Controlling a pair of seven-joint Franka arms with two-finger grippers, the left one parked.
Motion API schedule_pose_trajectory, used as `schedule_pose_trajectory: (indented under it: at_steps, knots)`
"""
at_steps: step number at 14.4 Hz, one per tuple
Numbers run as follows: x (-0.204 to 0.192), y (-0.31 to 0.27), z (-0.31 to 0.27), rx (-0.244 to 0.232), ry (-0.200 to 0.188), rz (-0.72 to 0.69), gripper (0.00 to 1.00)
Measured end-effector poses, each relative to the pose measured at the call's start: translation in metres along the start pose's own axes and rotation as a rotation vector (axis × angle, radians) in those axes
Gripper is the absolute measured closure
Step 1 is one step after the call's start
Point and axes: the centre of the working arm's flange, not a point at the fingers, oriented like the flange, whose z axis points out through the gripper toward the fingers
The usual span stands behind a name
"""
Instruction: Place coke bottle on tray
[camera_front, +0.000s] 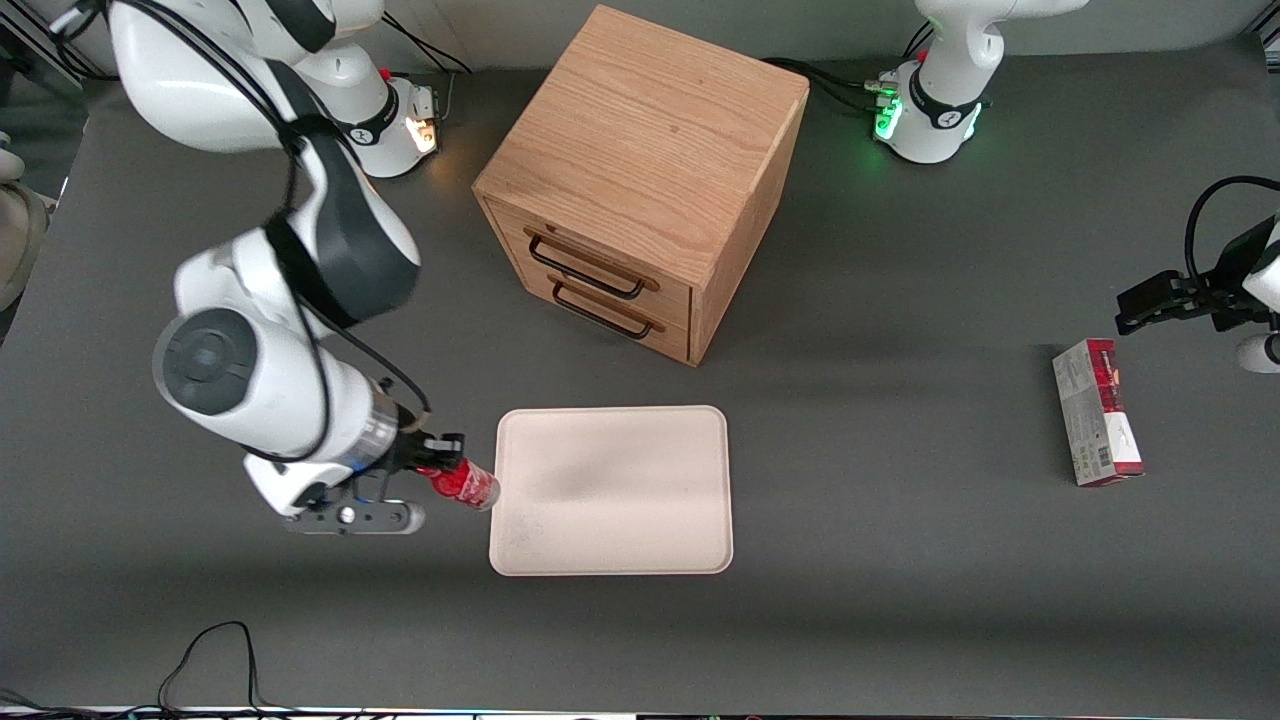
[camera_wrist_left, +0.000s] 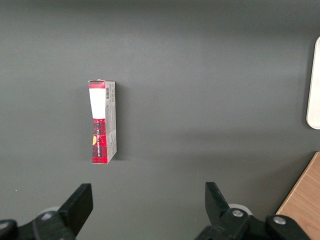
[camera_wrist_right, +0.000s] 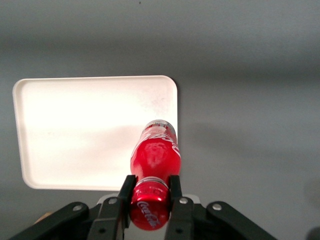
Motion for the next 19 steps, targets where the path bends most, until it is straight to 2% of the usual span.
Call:
schedule_pose_trajectory:
  at_steps: [5,8,13,14,19]
  knots:
    - [0.018,-0.019,0.085,-0.007,0.045,-0.028,0.68]
    - [0.024,-0.019,0.109,0.004,0.063,-0.026,0.68]
    - [0.025,-0.017,0.123,-0.001,0.05,-0.024,0.68]
    - [0.025,-0.016,0.126,-0.002,0.048,-0.022,0.64]
    - [0.03,-0.016,0.125,0.015,0.102,0.078,0.13]
